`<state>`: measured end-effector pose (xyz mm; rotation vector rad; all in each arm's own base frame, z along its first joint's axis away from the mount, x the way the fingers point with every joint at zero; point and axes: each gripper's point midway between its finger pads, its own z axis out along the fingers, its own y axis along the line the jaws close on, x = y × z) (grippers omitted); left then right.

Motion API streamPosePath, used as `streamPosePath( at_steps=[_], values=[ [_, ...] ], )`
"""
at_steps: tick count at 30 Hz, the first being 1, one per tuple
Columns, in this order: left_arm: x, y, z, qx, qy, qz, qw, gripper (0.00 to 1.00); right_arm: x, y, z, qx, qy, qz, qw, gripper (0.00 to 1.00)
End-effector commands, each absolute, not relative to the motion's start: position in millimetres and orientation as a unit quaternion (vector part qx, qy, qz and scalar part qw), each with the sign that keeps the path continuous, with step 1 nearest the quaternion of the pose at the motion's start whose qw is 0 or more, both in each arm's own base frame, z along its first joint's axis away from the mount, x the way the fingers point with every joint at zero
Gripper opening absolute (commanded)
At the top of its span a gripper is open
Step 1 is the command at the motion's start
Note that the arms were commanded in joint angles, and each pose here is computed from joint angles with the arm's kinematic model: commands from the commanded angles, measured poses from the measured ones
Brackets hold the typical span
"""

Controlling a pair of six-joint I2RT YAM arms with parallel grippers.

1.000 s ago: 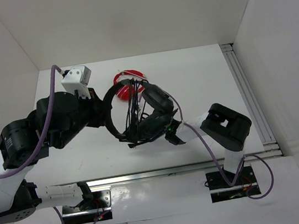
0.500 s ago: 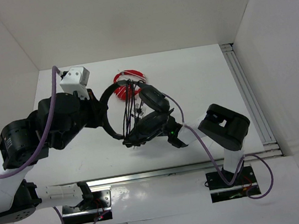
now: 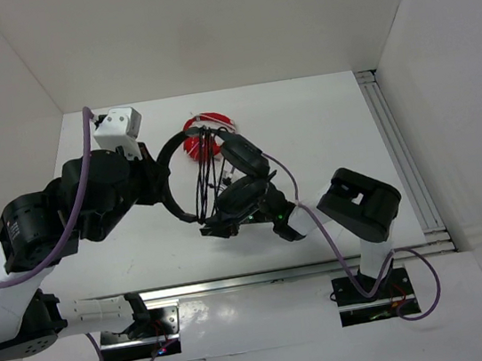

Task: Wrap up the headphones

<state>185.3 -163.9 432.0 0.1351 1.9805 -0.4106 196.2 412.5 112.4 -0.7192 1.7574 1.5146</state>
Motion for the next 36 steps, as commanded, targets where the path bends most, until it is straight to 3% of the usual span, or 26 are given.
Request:
streamPosePath(
  at_steps=[1, 7, 11, 16, 22, 26, 32, 35, 36],
  values=[
    [187, -158, 460, 0.014, 0.802, -0.209, 0.560, 0.00, 196, 416, 126, -0.278, 0.652, 0.599, 0.373, 0.27],
    [187, -152, 462, 0.003, 0.799, -0.208, 0.565, 0.00, 200, 413, 121, -0.267, 0.662, 0.590, 0.377, 0.00],
    [190, -137, 451, -0.046, 0.808, -0.179, 0.560, 0.00, 206, 411, 111, -0.236, 0.701, 0.549, 0.389, 0.00],
    [220, -99, 432, -0.166, 0.805, -0.080, 0.564, 0.00, 209, 399, 97, -0.168, 0.789, 0.417, 0.420, 0.00],
    [292, -45, 402, -0.257, 0.815, 0.028, 0.519, 0.00, 133, 384, 114, -0.190, 0.811, 0.334, 0.442, 0.00],
    [323, -19, 351, -0.290, 0.832, 0.079, 0.466, 0.00, 69, 389, 150, -0.233, 0.787, 0.350, 0.451, 0.00],
    [318, -33, 276, -0.269, 0.864, 0.139, 0.403, 0.00, 4, 409, 206, -0.320, 0.751, 0.339, 0.468, 0.00],
    [305, -33, 261, -0.243, 0.870, 0.186, 0.387, 0.00, -1, 406, 224, -0.366, 0.738, 0.282, 0.492, 0.00],
    [299, -41, 248, -0.216, 0.879, 0.201, 0.374, 0.00, 2, 409, 255, -0.356, 0.732, 0.286, 0.506, 0.00]
  ],
)
